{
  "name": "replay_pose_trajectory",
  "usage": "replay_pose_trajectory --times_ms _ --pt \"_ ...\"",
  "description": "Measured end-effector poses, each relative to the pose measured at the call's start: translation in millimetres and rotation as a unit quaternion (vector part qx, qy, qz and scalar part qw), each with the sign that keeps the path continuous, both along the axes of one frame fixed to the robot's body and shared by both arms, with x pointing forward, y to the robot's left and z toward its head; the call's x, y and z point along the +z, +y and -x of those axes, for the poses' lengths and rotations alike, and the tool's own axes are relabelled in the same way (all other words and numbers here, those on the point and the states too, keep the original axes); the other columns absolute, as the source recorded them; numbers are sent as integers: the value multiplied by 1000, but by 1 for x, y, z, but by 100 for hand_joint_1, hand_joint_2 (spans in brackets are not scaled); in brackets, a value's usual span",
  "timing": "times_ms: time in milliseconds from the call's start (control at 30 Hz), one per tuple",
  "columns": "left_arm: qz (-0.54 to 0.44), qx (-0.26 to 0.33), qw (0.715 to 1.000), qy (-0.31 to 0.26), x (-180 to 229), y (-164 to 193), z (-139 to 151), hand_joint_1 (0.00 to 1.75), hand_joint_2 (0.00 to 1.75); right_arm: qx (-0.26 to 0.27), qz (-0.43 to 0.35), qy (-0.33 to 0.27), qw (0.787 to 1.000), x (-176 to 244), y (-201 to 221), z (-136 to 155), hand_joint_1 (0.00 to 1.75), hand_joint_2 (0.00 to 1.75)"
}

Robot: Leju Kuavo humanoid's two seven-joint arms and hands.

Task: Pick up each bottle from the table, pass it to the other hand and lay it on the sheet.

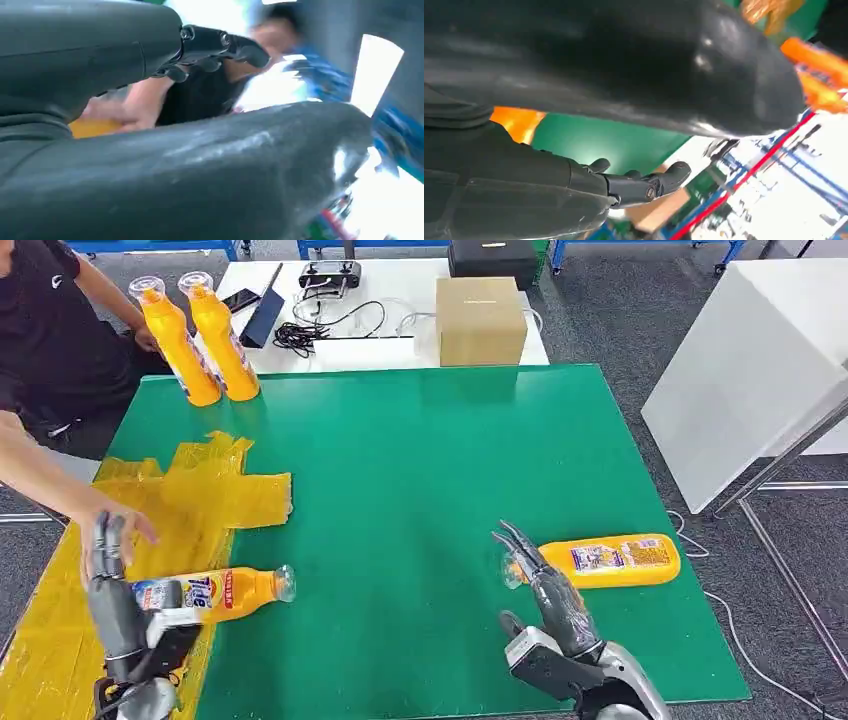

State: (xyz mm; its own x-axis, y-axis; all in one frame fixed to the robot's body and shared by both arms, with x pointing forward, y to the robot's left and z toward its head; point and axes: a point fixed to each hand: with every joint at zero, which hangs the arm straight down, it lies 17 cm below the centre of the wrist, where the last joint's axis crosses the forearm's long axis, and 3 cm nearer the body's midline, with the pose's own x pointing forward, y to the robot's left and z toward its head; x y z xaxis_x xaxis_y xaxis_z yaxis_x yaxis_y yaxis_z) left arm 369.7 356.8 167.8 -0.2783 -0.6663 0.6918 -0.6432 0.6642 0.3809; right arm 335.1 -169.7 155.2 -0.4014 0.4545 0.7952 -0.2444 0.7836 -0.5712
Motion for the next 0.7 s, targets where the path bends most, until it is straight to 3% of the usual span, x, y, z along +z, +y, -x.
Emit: replay_pose_trajectory --times_ms 100,267,400,700 --pt "208 -72 974 -45 3 1 7 0 0 -60 47 -18 997 -5 -23 13 0 175" --pt "361 -147 918 -73 8 -30 27 0 0 -172 156 -3 973 -24 -88 44 0 175" --pt "400 -169 899 -63 3 -54 40 0 0 -214 202 26 955 -33 -136 65 0 175" --pt "419 -191 886 -60 7 -73 42 0 0 -234 249 33 939 -30 -172 73 0 175"
